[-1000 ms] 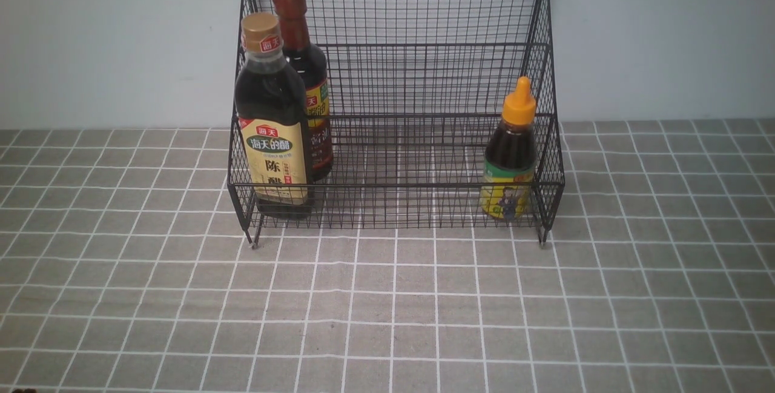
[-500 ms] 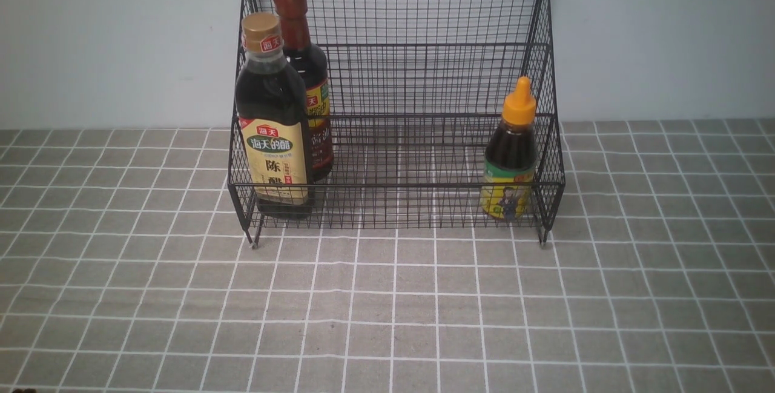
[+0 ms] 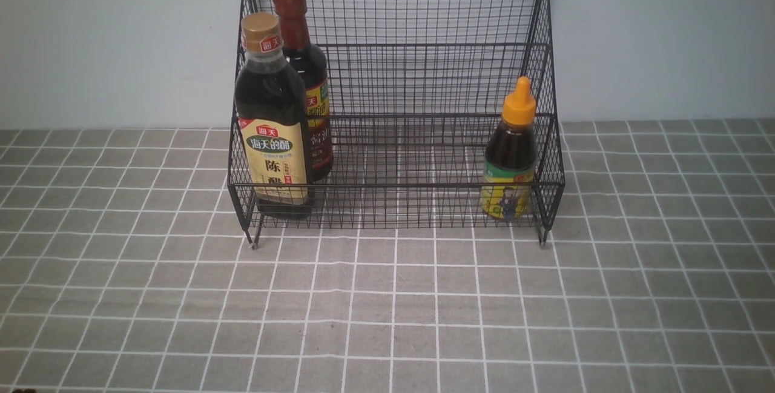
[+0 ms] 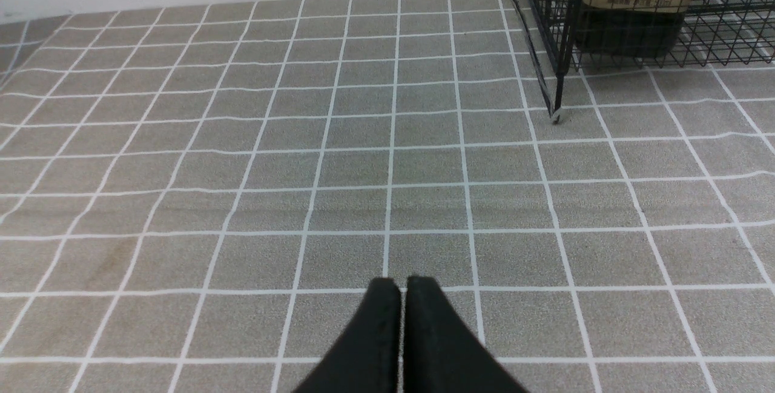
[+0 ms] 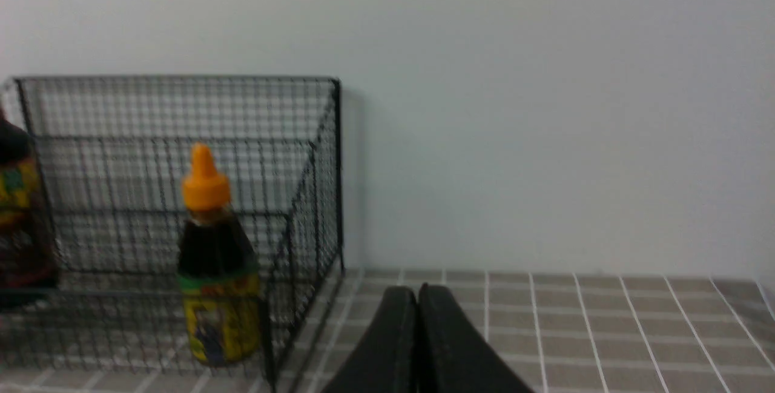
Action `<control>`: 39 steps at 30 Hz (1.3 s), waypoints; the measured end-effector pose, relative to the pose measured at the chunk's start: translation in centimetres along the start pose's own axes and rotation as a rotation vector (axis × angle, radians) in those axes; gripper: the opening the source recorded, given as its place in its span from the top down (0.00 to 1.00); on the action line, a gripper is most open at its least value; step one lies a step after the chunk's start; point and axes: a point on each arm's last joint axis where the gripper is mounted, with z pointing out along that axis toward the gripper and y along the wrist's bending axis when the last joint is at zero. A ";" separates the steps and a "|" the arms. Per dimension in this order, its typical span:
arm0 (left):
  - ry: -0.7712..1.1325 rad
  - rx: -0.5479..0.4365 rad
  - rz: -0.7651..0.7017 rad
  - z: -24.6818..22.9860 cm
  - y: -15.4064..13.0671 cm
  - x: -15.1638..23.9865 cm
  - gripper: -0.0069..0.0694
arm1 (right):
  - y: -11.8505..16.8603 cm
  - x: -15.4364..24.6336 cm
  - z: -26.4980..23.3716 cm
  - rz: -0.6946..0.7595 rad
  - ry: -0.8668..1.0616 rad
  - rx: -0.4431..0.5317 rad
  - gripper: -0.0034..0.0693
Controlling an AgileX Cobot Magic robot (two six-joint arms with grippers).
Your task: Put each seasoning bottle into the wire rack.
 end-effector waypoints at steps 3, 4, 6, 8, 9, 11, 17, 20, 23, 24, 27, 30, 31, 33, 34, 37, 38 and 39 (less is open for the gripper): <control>0.000 0.000 0.000 0.0 0.0 0.0 0.92 | -0.4 3.1 0.1 0.001 0.057 0.041 0.97; 0.000 0.000 0.000 0.0 0.0 0.0 0.92 | -0.5 4.9 0.1 0.002 0.096 0.055 0.97; 0.000 0.000 0.000 0.0 0.0 0.0 0.92 | -0.5 5.5 0.1 0.003 0.130 0.057 0.97; 0.000 0.000 0.000 0.0 0.0 0.0 0.92 | -0.5 5.9 0.0 0.002 0.176 0.056 0.97; 0.000 0.000 0.000 0.0 0.0 0.0 0.92 | -0.5 5.8 0.0 0.002 0.175 0.056 0.97; 0.000 0.000 0.000 0.0 0.0 0.0 0.92 | -0.5 5.9 -0.1 0.001 0.179 0.057 0.97; 0.000 0.000 0.000 0.0 0.0 0.0 0.92 | -0.5 5.9 -0.1 0.000 0.180 0.057 0.97; 0.000 0.000 0.000 0.0 0.0 0.0 0.92 | -0.5 5.9 -0.1 0.000 0.180 0.057 0.97; 0.000 0.000 0.000 0.0 0.0 0.0 0.92 | -0.5 5.9 -0.1 0.000 0.180 0.057 0.97; 0.000 0.000 0.000 0.0 0.0 0.0 0.92 | -0.5 5.9 -0.1 0.000 0.180 0.057 0.97; 0.000 0.000 0.000 0.0 0.0 0.0 0.92 | -0.5 5.9 -0.1 0.000 0.180 0.057 0.97; 0.000 0.000 0.000 0.0 0.0 0.0 0.92 | -0.5 5.9 -0.1 0.000 0.180 0.057 0.97; 0.000 0.000 0.000 0.0 0.0 0.0 0.92 | -0.5 5.9 -0.1 0.000 0.180 0.057 0.97; 0.000 0.000 0.000 0.0 0.0 0.0 0.92 | -0.5 5.9 -0.1 0.000 0.180 0.057 0.97; 0.000 0.000 0.000 0.0 0.0 0.0 0.92 | -0.5 5.9 -0.1 0.000 0.180 0.057 0.97; 0.000 0.000 0.000 0.0 0.0 0.0 0.92 | -0.5 5.9 -0.1 0.000 0.180 0.057 0.97; 0.000 0.000 0.000 0.0 0.0 0.0 0.92 | -0.5 5.9 -0.1 0.000 0.180 0.057 0.97; 0.000 0.000 0.000 0.0 0.0 0.0 0.92 | -0.5 5.9 -0.1 0.000 0.180 0.057 0.97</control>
